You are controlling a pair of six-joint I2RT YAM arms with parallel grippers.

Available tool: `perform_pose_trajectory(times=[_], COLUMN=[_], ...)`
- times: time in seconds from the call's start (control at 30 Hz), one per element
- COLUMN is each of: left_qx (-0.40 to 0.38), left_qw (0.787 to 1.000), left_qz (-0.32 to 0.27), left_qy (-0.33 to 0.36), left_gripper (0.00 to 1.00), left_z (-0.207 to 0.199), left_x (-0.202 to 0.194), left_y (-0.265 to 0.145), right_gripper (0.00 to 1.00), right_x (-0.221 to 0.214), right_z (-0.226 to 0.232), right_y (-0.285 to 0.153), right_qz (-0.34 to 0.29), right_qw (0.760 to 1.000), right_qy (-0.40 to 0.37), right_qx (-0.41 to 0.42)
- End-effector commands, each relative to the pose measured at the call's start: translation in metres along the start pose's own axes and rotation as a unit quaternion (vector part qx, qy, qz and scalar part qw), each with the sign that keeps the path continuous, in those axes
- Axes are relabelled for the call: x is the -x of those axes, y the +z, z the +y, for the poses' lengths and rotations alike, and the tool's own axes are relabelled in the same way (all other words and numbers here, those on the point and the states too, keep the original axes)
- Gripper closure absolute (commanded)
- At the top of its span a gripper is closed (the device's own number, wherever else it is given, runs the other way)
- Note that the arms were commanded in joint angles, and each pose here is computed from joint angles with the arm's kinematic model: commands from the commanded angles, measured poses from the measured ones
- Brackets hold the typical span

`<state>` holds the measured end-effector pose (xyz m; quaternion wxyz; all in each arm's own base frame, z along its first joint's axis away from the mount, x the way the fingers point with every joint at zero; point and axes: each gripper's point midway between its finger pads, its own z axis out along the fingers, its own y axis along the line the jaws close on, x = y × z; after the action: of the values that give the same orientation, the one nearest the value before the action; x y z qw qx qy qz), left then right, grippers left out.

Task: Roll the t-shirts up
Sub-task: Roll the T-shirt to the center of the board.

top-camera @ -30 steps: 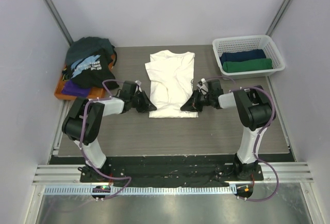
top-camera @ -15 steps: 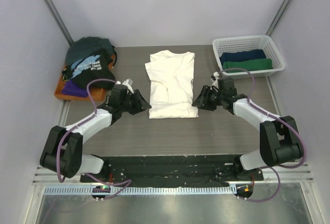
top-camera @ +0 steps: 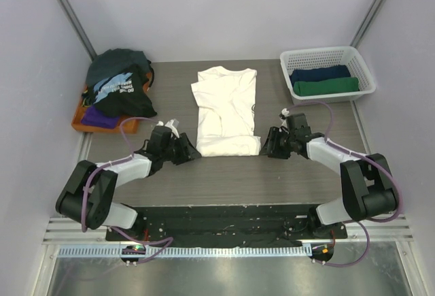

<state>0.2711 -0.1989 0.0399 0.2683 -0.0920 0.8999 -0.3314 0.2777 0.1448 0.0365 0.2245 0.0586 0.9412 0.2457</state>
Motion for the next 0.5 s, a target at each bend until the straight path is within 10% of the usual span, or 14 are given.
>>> perform_pose_trajectory(times=[0.0,0.27,0.47], left_qx=[-0.038,-0.036,-0.024], left_qw=[0.999,0.999,0.999], left_qz=[-0.028,-0.024,-0.023], left_qy=[0.015,0.020,0.021], left_gripper=[0.53,0.58,0.69], left_z=[-0.017,-0.019,-0.015], left_x=[0.016,0.021,0.023], left_y=[0.008,0.016,0.019], right_gripper=[0.50,0.50,0.70], right_x=[0.016,0.012,0.010], right_z=[0.011,0.017,0.014], right_y=[0.008,0.026,0.026], right_qz=[-0.018,0.000,0.002], right_qw=[1.000,0.999,1.000], right_qy=[-0.022,-0.029,-0.029], right_qx=[0.011,0.019,0.007])
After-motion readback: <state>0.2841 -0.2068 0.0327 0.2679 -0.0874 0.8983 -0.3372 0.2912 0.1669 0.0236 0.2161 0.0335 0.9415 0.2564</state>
